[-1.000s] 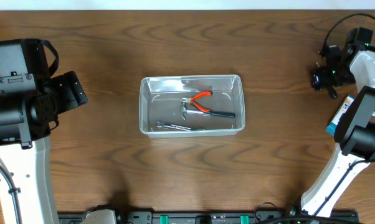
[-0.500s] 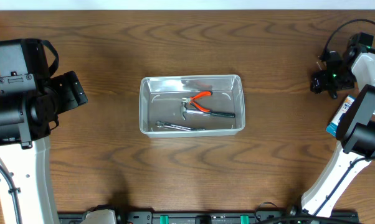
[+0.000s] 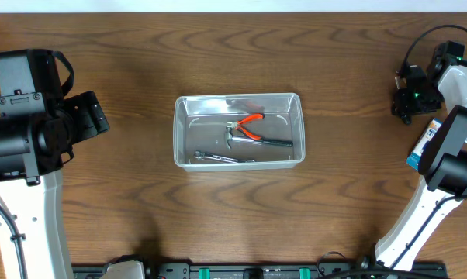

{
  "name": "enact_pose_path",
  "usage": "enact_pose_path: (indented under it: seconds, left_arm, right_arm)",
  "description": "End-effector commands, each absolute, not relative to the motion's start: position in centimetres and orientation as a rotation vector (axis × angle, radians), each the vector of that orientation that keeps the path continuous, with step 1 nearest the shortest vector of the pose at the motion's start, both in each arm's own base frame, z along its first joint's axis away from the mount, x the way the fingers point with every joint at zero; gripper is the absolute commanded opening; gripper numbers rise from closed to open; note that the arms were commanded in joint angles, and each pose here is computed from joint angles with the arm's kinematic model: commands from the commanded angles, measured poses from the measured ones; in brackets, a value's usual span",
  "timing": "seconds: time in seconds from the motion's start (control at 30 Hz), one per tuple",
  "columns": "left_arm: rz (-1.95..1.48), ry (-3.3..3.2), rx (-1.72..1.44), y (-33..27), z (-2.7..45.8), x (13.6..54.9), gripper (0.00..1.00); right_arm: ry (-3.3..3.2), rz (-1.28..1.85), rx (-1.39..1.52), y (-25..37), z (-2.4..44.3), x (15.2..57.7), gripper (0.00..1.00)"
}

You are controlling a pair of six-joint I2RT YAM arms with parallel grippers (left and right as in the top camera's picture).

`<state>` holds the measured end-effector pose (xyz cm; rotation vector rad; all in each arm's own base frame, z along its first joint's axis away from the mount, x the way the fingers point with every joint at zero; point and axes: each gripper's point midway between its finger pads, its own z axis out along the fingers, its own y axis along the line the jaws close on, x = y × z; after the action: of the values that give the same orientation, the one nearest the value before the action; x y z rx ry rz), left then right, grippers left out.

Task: Pack container
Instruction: 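Grasp the yellow-and-black screwdriver handle with the right gripper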

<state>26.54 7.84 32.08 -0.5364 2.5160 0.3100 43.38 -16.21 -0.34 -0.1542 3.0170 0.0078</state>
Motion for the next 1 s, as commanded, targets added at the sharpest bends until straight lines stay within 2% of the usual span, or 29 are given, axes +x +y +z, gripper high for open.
enact_pose_path:
  seconds: [0.0,0.07,0.13,0.73,0.87,0.97]
  left_arm:
    - [0.321,2.528,-0.531,7.9,31.8,26.5,0.95]
    - [0.321,2.528,-0.531,7.9,31.8,26.5,0.95]
    - [0.321,2.527,-0.531,7.9,31.8,26.5,0.95]
    - [0.321,2.527,-0.531,7.9,31.8,26.5,0.95]
    - [0.321,2.527,-0.531,7.9,31.8,26.5,0.95]
    - [0.321,2.528,-0.531,7.9,31.8,26.5,0.95]
  right_arm:
    - [3.086,0.106,-0.136,-15.2,-3.2,42.0,0.42]
    - [3.091,0.11,-0.136,-15.1,-3.2,41.9,0.33]
    - [3.095,0.115,-0.135,-15.1,-3.2,41.8,0.29]
    - [3.067,0.24,-0.085,-13.0,-2.3,42.2,0.19]
    - [3.02,0.21,-0.165,-11.1,0.3,43.2,0.2]
    - [2.934,0.166,-0.282,-8.7,4.1,44.6,0.2]
